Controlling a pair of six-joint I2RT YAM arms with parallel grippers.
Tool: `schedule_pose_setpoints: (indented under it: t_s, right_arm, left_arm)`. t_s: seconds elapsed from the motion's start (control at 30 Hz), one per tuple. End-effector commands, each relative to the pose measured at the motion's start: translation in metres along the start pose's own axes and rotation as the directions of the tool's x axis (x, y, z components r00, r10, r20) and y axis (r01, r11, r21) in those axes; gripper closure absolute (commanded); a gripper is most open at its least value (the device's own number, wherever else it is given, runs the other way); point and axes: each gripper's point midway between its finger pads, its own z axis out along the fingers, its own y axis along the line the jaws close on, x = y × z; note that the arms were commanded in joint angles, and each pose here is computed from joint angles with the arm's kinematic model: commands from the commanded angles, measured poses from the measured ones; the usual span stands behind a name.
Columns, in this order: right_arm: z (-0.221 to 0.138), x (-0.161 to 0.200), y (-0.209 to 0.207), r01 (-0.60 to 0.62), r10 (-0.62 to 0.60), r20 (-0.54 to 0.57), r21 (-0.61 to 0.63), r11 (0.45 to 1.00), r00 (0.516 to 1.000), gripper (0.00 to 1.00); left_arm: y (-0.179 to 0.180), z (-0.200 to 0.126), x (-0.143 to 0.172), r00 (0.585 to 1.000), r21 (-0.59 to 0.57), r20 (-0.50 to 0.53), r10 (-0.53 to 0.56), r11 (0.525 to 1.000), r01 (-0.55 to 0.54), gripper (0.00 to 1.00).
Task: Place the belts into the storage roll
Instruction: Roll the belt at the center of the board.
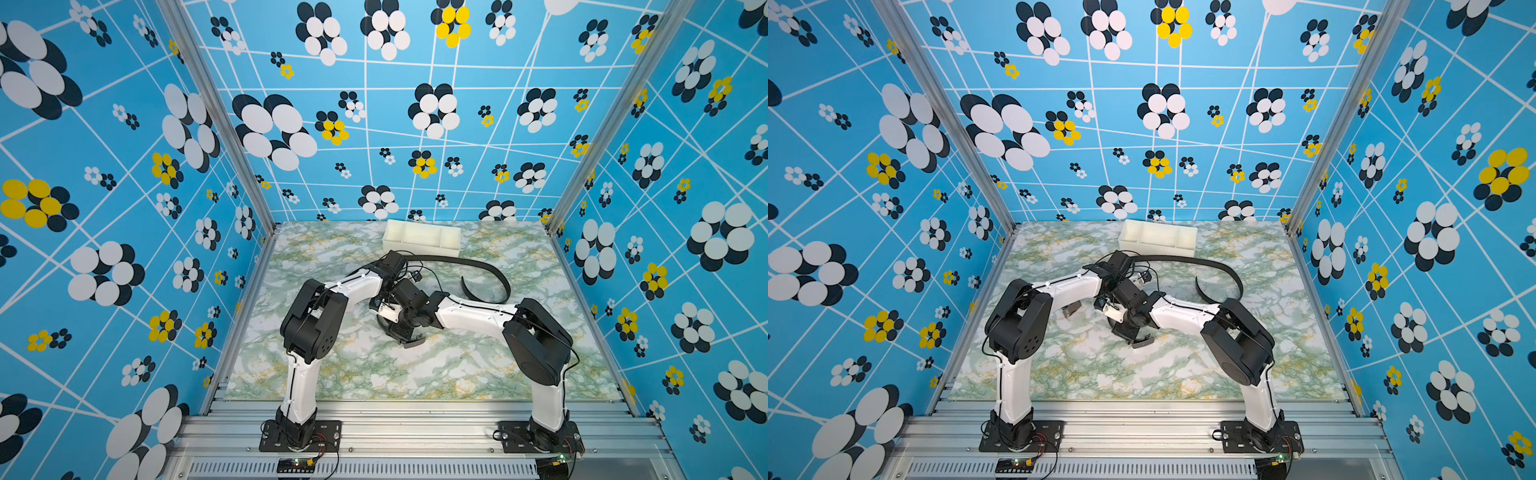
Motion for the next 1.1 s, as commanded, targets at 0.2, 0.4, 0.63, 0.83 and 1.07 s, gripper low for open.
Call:
schedule_pose_setpoints:
  t_s: [0.2,0.4,0.63,0.83,1.07]
  right_arm:
    - [0.003,0.047,0.013,0.026,-0.035,-0.208,-0.044,0.999,0.977,0.43]
    - [0.003,0.061,0.023,0.081,-0.094,-0.260,-0.058,0.995,0.961,0.55]
    - [0.004,0.078,0.032,0.126,-0.135,-0.306,-0.050,0.991,0.942,0.53]
    - [0.004,0.095,0.031,0.189,-0.192,-0.365,-0.045,0.981,0.911,0.62]
    - [0.003,0.100,0.037,0.208,-0.215,-0.362,-0.058,0.976,0.907,0.86]
  left_arm:
    - [-0.075,0.016,0.051,0.970,0.197,-0.209,0.124,0.977,-0.082,1.00]
    - [-0.091,0.011,0.053,0.958,0.227,-0.228,0.173,0.966,-0.121,1.00]
    - [-0.117,0.009,0.051,0.942,0.258,-0.236,0.238,0.950,-0.175,1.00]
    - [-0.130,0.010,0.051,0.932,0.281,-0.247,0.266,0.940,-0.194,1.00]
    - [-0.131,0.008,0.045,0.937,0.282,-0.251,0.244,0.944,-0.171,1.00]
